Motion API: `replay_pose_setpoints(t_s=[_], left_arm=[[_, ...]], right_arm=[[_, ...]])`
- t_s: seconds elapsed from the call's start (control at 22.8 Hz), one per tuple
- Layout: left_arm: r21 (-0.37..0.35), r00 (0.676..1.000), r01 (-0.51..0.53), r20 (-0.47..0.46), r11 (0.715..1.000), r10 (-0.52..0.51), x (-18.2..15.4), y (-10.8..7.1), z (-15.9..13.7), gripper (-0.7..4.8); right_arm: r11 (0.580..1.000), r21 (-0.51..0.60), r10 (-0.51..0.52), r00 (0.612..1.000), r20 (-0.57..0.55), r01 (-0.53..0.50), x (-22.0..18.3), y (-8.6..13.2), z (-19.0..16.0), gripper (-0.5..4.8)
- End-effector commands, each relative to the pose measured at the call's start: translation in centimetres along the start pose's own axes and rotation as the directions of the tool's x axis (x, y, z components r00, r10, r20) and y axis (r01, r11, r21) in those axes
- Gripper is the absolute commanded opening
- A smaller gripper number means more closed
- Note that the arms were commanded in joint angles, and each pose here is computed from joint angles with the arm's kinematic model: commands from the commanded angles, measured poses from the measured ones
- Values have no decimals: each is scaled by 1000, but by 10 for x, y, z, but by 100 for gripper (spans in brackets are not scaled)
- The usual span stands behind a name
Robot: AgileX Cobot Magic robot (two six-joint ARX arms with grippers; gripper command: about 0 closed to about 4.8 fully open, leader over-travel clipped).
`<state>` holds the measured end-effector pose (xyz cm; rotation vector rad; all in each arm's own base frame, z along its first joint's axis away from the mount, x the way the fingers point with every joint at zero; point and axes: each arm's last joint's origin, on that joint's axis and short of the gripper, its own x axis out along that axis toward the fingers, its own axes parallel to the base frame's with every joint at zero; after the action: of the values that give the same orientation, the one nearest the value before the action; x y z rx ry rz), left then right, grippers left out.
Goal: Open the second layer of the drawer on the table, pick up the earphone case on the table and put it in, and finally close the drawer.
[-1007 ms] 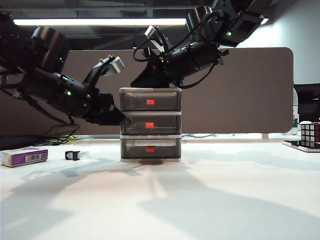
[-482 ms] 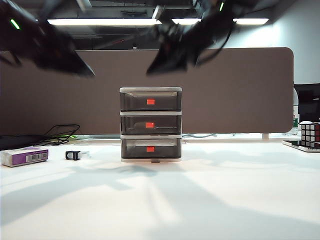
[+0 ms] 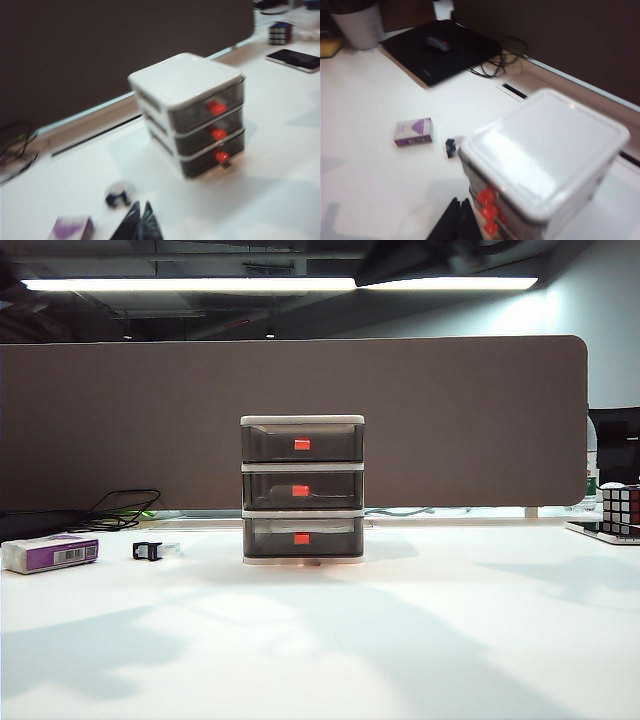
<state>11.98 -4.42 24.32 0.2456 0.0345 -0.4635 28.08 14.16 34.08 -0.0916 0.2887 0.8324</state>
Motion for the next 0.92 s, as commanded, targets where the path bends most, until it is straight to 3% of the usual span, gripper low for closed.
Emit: replay_pose_setpoints(t_s=[0.04,0.13,0.18,0.26,0.39,0.57,0.66,0.79,0.92], left_arm=[[-77,996,-76,41,994,80,-19,-5,-17,-6],[-131,967,-201,132,971,218,-32,-4,-23,-6],[-209,939,-265,166,941,301,-37,-3,-25,-6],[-220,934,-298,133,929,331,-41,-4,-32,-6],[-295,936,-301,91,907,341,-38,-6,-42,-6],[-281,948,-288,52,915,314,-30,-10,-62,-6],[-277,951,-264,86,924,297,-25,-13,-72,-6],[-218,951,-275,83,937,298,-25,-13,-73,-6],[-210,943,-300,85,931,323,-25,-12,-72,-6]], right_arm=[[999,8,-50,996,67,50,-25,10,-14,-5],[994,9,-107,991,77,107,-45,20,-41,-5],[994,16,-113,991,73,112,-53,25,-59,-5],[986,26,-164,984,65,163,-65,31,-89,-5],[981,48,-193,976,96,189,-76,38,-125,-5],[974,65,-226,966,128,219,-86,45,-166,-5],[968,82,-247,959,141,237,-89,47,-187,-5],[952,120,-297,946,134,282,-91,49,-212,-5],[939,133,-336,931,142,319,-96,51,-232,-5]])
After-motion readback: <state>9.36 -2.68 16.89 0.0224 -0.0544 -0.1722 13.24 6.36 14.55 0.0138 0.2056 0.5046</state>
